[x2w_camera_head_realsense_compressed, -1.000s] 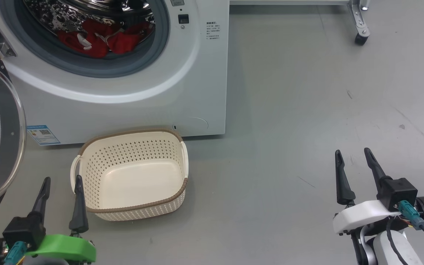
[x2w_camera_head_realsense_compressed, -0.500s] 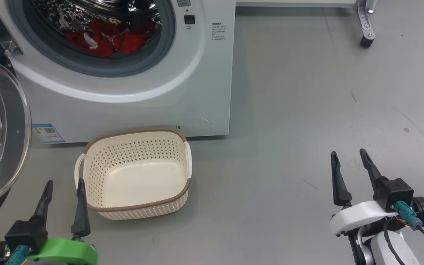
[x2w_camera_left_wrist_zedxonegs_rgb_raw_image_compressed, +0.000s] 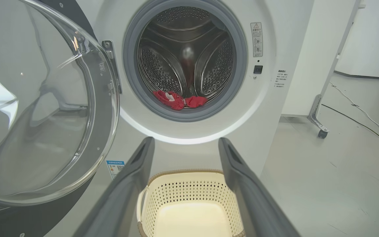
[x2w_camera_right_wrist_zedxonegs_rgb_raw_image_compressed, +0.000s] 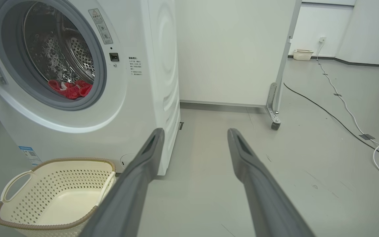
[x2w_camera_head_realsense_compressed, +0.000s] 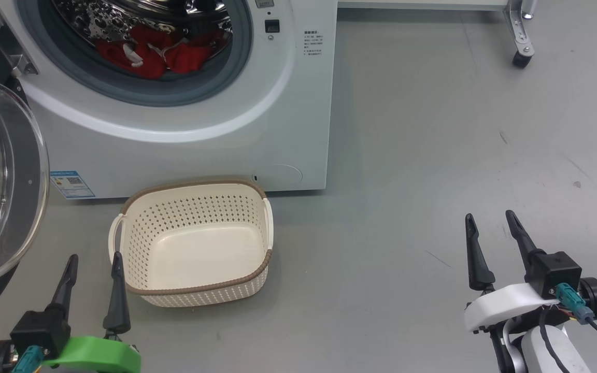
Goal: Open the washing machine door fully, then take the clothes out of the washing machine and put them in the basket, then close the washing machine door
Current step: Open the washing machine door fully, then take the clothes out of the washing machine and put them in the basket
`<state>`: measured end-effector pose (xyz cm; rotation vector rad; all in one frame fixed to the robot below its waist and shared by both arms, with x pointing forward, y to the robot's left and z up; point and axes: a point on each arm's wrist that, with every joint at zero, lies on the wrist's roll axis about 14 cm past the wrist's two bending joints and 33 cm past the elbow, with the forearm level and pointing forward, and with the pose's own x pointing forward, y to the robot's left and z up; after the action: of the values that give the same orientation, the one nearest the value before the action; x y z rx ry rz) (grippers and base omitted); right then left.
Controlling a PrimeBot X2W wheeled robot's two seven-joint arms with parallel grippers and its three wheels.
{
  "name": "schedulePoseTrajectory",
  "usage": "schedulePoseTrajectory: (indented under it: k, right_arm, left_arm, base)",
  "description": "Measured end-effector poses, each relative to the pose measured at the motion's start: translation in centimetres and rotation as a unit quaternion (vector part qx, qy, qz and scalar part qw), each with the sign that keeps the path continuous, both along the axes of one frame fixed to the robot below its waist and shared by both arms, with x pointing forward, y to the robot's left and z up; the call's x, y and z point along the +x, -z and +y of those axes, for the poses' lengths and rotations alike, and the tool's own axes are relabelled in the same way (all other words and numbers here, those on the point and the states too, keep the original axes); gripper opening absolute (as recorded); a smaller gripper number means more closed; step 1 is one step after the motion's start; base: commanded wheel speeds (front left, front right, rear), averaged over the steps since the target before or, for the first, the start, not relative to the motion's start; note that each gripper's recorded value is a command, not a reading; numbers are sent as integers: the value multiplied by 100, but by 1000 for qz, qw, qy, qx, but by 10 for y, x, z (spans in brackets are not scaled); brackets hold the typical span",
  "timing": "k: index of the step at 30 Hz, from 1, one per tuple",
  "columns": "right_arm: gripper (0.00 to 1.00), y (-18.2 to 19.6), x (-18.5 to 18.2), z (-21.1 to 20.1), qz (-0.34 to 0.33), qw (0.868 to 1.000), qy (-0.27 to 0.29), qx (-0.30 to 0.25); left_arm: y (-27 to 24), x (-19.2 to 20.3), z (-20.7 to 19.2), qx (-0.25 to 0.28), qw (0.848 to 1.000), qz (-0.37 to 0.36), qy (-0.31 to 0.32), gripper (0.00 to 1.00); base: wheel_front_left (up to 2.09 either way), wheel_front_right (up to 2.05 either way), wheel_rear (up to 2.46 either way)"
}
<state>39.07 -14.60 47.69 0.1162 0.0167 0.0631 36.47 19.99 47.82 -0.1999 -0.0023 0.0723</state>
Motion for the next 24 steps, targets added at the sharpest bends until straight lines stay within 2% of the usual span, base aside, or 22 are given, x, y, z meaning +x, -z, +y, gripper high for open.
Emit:
schedulePoseTrajectory:
  k: [12,24]
  right_arm:
    - [100,2,0,6,3,1000,-11,1]
    - [100,5,1,12,8,1000,-19,2]
  left_arm:
    - [0,-3,2,-8,1000,0,-6,100]
    - [6,-8,6,-11,1000,9,-14,100]
  base:
    - [32,-32,0]
    - [83,-83,0]
